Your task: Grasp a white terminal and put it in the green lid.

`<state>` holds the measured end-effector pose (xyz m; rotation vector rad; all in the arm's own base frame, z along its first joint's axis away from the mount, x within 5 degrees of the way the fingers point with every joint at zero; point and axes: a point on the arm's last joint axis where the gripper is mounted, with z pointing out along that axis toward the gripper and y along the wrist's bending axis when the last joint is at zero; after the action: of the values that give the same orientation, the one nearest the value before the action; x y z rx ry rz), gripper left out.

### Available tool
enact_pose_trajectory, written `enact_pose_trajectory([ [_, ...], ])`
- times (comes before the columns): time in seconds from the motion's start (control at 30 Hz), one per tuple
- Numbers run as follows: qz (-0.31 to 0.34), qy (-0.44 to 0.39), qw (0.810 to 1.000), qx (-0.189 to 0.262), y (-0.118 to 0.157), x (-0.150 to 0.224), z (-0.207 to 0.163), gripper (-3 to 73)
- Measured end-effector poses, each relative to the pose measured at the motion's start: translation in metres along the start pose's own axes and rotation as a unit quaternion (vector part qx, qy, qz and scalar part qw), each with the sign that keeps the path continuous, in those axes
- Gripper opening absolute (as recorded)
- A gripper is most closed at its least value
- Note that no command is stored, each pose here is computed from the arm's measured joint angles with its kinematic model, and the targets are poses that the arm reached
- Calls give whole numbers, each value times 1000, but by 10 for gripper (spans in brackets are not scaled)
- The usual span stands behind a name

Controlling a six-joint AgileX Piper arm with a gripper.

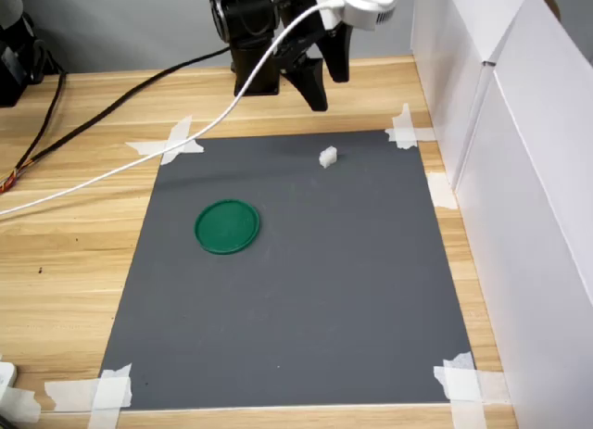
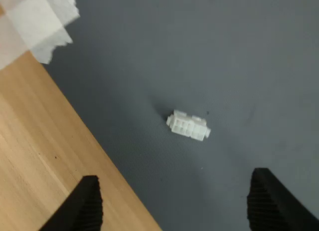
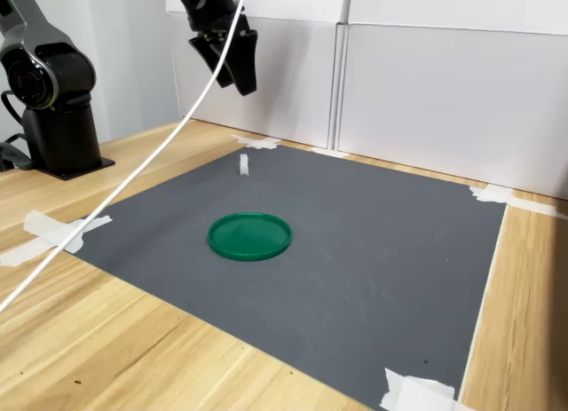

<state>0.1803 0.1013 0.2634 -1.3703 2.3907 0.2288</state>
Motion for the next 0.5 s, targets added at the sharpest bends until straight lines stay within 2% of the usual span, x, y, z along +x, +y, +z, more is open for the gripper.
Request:
enact_pose_trajectory([
  [0.5,24,39,999,0,-6,11,37,716],
])
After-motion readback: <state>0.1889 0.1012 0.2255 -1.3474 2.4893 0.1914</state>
